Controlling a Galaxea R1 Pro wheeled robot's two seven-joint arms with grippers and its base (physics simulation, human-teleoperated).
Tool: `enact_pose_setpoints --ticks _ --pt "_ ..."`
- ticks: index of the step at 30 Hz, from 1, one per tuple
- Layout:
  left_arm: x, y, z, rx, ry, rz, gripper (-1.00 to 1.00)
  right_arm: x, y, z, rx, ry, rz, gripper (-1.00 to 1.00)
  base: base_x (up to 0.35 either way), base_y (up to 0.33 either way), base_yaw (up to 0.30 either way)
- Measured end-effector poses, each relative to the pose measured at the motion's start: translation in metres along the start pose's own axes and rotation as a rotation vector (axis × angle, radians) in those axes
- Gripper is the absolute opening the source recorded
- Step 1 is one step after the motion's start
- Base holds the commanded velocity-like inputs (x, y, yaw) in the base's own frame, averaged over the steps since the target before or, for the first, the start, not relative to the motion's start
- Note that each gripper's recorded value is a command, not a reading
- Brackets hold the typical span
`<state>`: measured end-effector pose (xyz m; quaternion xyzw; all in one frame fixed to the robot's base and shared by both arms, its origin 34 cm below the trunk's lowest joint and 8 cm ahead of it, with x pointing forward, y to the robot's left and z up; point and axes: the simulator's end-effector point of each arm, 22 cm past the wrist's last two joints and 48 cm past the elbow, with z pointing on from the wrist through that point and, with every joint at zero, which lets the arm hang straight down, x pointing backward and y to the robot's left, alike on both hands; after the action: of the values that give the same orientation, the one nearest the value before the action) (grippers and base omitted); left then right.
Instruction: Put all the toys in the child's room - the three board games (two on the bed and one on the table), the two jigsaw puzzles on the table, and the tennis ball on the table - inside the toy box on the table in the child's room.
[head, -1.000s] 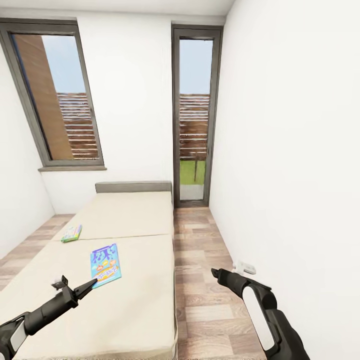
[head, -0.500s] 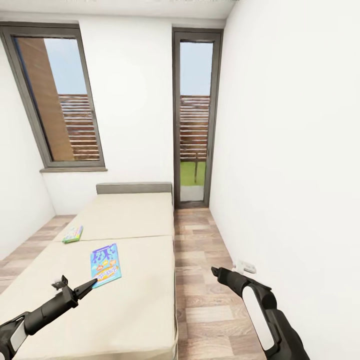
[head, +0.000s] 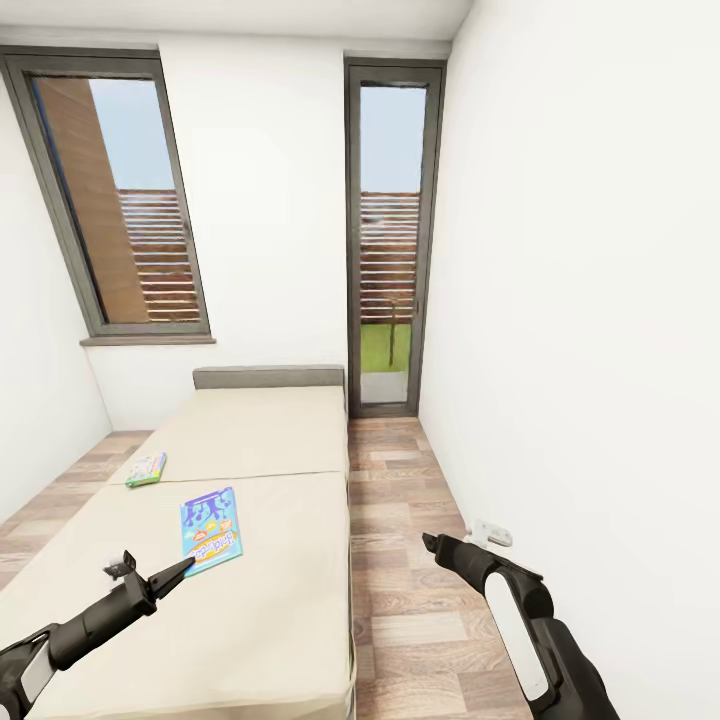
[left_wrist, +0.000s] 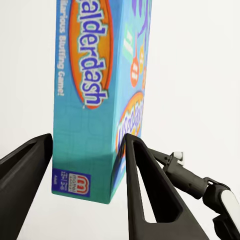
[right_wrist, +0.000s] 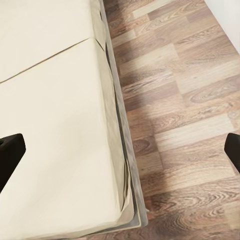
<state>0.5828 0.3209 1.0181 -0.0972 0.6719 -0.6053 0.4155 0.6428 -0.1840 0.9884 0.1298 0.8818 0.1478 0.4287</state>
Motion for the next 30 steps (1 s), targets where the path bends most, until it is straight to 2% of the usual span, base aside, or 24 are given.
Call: enact_pose_setpoints --ticks 16,30 --pt "-0.0009 0.0003 -0.0004 -0.002 -0.003 0.005 -1.0 0.0001 0.0005 -0.0001 0.0 0.0 -0.002 1.0 0.011 0.0 0.007" --pt "-0.0028 -0.0034 -0.0012 0.008 -0.006 0.013 -1.0 0.0022 0.0098 -0.0007 -0.013 0.002 -0.024 1.0 0.055 0.0 0.251"
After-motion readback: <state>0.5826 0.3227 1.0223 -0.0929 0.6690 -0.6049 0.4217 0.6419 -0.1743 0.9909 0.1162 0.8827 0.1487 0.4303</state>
